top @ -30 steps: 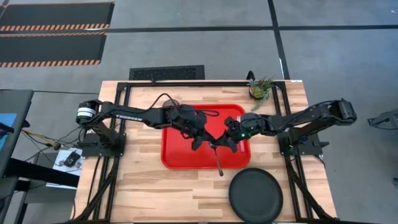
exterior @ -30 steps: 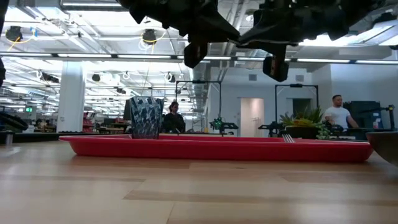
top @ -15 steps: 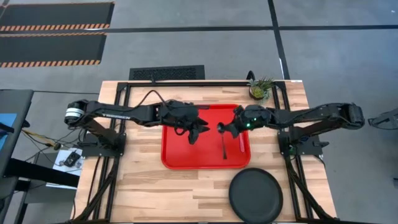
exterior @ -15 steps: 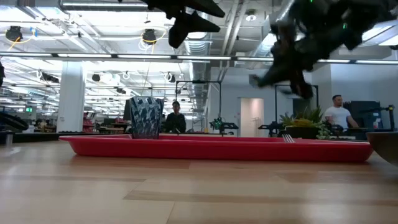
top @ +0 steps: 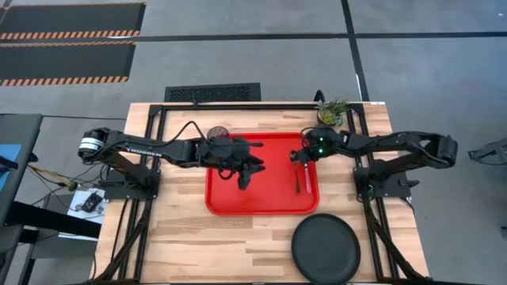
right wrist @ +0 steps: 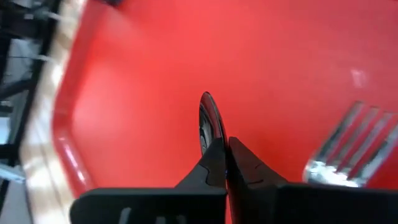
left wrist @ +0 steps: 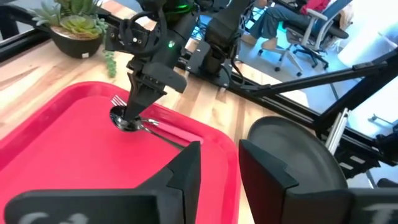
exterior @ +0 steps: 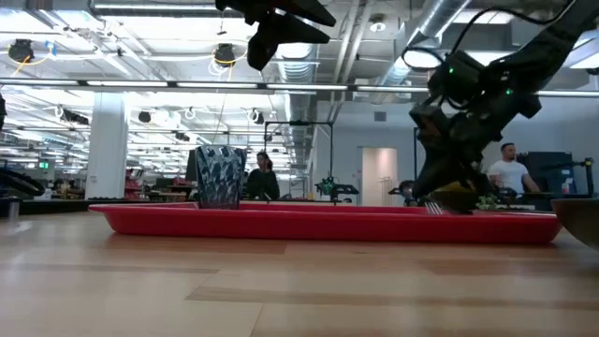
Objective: Pick and place plate/cup/fork/spoon on tray
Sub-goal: Put the black spoon to the left of the pink fork on the red tray
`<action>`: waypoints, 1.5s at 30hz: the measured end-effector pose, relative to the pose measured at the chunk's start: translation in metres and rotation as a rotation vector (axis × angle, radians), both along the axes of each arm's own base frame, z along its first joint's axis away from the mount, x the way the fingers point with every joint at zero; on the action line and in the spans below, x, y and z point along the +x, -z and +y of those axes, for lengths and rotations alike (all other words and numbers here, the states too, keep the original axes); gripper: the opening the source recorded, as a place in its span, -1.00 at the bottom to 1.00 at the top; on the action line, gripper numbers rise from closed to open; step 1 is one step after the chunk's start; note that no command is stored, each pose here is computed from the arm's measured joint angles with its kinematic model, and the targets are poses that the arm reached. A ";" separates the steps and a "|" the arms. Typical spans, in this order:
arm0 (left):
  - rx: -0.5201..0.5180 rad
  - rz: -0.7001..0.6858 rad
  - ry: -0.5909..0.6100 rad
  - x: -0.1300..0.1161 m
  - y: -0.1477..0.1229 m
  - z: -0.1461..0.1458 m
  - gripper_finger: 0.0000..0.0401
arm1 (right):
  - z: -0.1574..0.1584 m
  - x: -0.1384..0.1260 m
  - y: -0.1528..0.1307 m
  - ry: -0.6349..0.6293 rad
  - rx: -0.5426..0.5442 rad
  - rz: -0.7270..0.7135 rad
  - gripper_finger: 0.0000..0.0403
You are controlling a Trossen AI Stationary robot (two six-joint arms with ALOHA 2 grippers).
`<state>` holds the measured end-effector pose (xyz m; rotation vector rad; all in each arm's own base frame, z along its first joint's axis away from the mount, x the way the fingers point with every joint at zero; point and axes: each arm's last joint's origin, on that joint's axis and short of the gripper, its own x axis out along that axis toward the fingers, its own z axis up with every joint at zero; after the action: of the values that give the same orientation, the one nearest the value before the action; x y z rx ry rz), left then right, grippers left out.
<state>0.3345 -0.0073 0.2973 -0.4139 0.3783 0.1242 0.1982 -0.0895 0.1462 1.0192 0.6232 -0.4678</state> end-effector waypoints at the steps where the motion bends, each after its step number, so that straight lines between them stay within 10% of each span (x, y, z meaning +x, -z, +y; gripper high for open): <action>1: -0.006 0.000 -0.003 0.000 0.000 0.000 -0.54 | -0.001 0.000 0.002 0.004 0.005 0.011 -0.97; 45: -0.024 0.016 -0.011 0.000 0.002 0.000 -0.57 | -0.007 -0.002 0.022 0.103 0.020 0.143 -0.67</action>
<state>0.3340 -0.0074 0.2956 -0.4392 0.3938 0.1343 0.1961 -0.0966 0.1242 1.0465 0.7057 -0.6303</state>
